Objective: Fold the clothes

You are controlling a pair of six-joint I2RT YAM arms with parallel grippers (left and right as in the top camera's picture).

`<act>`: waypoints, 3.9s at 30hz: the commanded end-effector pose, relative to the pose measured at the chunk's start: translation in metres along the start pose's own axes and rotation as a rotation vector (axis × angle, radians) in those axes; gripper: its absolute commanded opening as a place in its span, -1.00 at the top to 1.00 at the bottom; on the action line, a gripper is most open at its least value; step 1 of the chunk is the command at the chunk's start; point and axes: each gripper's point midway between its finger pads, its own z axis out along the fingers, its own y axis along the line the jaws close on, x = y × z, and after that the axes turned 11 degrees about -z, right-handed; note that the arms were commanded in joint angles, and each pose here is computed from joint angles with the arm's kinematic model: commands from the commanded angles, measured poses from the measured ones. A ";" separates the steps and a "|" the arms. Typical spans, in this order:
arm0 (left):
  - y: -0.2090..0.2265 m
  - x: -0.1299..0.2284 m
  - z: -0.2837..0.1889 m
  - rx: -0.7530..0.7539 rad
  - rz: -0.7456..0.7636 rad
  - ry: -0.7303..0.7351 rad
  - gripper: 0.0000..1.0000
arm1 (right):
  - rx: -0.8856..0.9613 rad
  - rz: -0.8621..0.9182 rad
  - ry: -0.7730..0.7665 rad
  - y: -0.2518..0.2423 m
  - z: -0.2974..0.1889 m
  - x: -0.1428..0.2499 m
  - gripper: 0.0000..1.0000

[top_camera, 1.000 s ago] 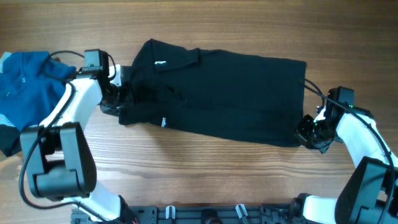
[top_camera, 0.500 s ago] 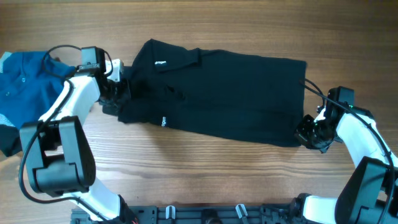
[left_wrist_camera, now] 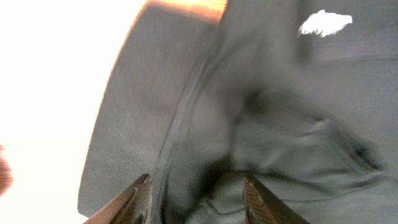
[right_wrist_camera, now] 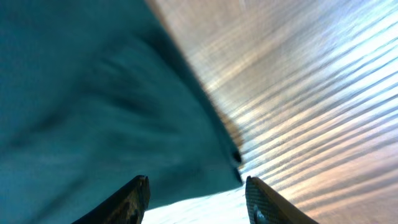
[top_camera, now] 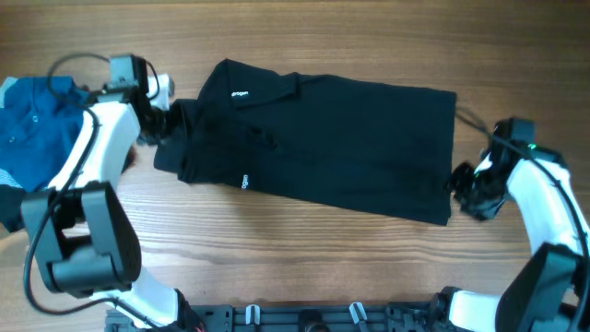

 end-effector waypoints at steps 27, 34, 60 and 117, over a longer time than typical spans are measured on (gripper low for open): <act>-0.115 -0.023 0.118 0.194 0.161 -0.031 0.52 | -0.290 -0.194 -0.385 0.071 -0.120 -0.080 -0.19; -0.131 -0.041 0.085 0.243 0.152 -0.101 0.92 | -0.236 -0.182 -0.404 0.063 -0.119 -0.085 -0.20; -0.101 -0.035 0.067 0.109 0.103 -0.063 0.40 | -0.250 -0.221 -0.464 0.073 -0.061 -0.160 -0.42; -0.110 -0.048 -0.039 0.341 -0.012 -0.108 0.92 | -0.476 -0.197 -0.483 0.098 -0.006 -0.207 0.91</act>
